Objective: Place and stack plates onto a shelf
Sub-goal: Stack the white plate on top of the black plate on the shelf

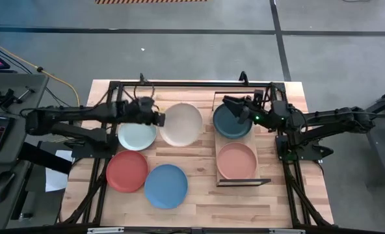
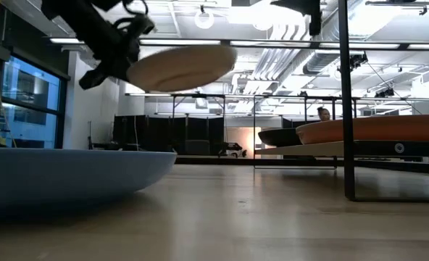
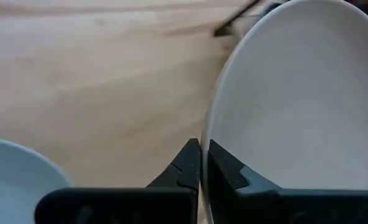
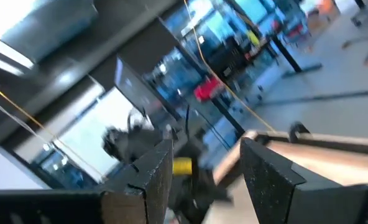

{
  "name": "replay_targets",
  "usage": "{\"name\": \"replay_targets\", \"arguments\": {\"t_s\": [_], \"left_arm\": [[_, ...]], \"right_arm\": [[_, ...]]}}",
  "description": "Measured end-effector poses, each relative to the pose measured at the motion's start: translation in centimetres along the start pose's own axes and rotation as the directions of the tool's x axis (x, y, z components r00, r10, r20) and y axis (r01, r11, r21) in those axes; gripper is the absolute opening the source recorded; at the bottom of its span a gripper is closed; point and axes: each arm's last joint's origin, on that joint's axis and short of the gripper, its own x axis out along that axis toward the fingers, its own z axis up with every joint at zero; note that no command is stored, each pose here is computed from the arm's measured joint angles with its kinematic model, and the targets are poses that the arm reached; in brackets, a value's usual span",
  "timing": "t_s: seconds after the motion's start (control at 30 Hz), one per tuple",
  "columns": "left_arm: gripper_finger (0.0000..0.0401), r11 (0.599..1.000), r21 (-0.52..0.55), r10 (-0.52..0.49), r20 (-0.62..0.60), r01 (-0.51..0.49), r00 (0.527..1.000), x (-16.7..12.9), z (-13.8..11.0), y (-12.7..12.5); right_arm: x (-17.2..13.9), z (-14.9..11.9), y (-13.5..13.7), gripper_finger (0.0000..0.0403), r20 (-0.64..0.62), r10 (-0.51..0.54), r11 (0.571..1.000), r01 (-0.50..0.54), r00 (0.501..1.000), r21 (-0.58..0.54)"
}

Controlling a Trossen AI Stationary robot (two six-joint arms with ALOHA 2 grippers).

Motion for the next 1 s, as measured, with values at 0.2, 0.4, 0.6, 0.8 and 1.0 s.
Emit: {"name": "replay_targets", "arguments": {"t_s": [0.2, 0.4, 0.6, 0.8, 1.0], "left_arm": [[0.0001, 0.987, -0.082, -0.138, 0.029, 0.140, 0.990, 2.6, -2.4, -3.5], [0.0001, 0.988, -0.029, -0.151, -0.020, 0.151, 0.988, 6.0, -1.6, -7.5], [0.0000, 0.984, 0.114, -0.137, 0.018, 0.134, 0.990, 9.1, 2.2, -11.8], [0.0000, 0.987, 0.136, -0.088, 0.006, 0.087, 0.996, 13.3, 5.3, -12.8], [0.0000, 0.994, 0.094, -0.064, -0.008, 0.065, 0.998, 16.5, 5.0, -12.9]], "right_arm": [[-0.3, 1.5, 1.0, 0.0169, 0.134, 0.089, 0.996, -0.085, 0.987, -0.035], [-0.8, 2.4, 1.4, 0.0169, 0.186, 0.115, 0.993, -0.106, 0.976, -0.059], [-1.1, 2.7, 1.5, 0.0169, 0.196, 0.122, 0.992, -0.113, 0.973, -0.056], [-1.1, 2.8, 1.5, 0.0169, 0.195, 0.122, 0.991, -0.108, 0.973, -0.080], [-1.1, 2.7, 1.4, 0.0169, 0.188, 0.118, 0.991, -0.104, 0.975, -0.084]]}}
